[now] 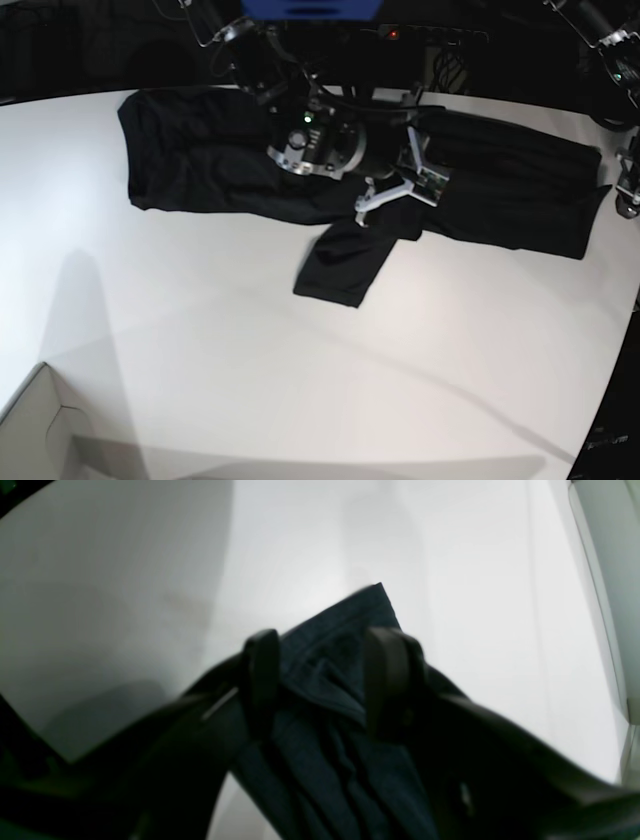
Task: Layout the t-shirt on the table in an organized manner, then fold the t-shirt properly
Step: 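Lay the sleeve over the folded body with the right gripper, then release the sleeve and move the left gripper to the shirt's end, then grasp both ends of the folded strip with both grippers and straighten it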
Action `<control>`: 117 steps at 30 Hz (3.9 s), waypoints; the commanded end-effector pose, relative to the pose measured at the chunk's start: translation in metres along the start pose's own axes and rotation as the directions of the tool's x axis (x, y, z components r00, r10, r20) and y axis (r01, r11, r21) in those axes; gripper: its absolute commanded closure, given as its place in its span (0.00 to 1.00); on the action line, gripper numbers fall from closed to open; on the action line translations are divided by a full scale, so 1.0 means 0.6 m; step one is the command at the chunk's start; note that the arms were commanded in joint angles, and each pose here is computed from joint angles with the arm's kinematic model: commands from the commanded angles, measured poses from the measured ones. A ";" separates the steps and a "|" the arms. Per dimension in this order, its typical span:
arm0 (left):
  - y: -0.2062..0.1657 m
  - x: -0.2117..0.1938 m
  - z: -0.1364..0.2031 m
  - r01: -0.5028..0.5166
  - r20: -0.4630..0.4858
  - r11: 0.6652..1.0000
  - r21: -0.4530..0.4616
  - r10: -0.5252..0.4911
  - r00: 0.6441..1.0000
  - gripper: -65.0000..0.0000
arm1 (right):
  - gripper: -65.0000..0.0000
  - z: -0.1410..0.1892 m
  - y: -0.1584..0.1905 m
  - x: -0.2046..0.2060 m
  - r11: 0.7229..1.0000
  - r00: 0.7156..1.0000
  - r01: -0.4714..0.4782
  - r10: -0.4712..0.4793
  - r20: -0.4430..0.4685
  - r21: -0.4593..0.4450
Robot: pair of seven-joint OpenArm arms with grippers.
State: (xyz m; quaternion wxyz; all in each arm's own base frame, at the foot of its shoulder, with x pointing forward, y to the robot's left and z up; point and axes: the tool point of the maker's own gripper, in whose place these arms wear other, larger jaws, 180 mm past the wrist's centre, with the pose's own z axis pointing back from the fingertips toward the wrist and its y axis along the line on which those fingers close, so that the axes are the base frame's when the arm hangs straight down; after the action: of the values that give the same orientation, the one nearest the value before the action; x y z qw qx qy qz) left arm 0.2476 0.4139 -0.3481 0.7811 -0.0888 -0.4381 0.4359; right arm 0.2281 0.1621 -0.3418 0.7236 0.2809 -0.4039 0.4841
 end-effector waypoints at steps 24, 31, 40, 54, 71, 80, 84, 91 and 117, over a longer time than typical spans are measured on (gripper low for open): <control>-0.464 -0.184 0.010 0.344 -0.027 0.744 -0.573 -0.437 0.899 0.40 | 0.56 0.302 -0.318 -0.152 0.741 0.964 0.239 -0.260 0.059 -0.627; -0.545 -0.330 0.020 0.539 0.013 0.598 -0.593 -0.663 0.749 0.40 | 0.56 0.427 -0.350 -0.248 0.539 0.912 0.324 -0.395 0.107 -0.777; -0.592 -0.472 0.009 0.787 0.089 0.348 -0.509 -0.888 0.450 0.40 | 0.56 0.448 -0.330 -0.287 0.502 0.889 0.340 -0.446 0.099 -0.795; -0.572 -0.541 -0.069 0.838 0.084 0.269 -0.474 -0.934 0.348 0.40 | 0.56 0.447 -0.323 -0.295 0.503 0.884 0.342 -0.458 0.091 -0.793; -0.544 -0.572 -0.088 0.832 0.057 0.263 -0.488 -0.942 0.331 0.74 | 0.56 0.444 -0.321 -0.296 0.507 0.884 0.344 -0.460 0.089 -0.790; -0.581 -0.510 -0.071 0.845 0.151 0.279 -0.456 -0.911 0.383 1.00 | 0.56 0.442 -0.321 -0.296 0.509 0.883 0.346 -0.461 0.090 -0.788; -0.604 -0.435 -0.029 0.842 0.258 0.334 -0.422 -0.847 0.465 1.00 | 0.56 0.442 -0.321 -0.296 0.509 0.883 0.346 -0.461 0.090 -0.788; -0.547 -0.270 0.011 0.773 0.272 0.556 -0.305 -0.727 0.630 1.00 | 0.56 0.440 -0.310 -0.305 0.510 0.877 0.349 -0.474 0.082 -0.786; -0.109 -0.015 -0.007 0.267 0.027 0.961 -0.073 -0.265 0.964 1.00 | 0.56 0.393 -0.296 -0.284 0.549 0.875 0.383 -0.473 0.101 -0.743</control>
State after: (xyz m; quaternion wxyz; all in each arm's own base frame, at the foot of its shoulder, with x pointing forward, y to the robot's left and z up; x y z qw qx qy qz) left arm 0.2813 0.3629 -0.3378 0.8336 -0.0596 -0.4462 0.3202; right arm 0.2763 -0.1737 -0.3809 0.9022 0.0208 -0.4192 0.0991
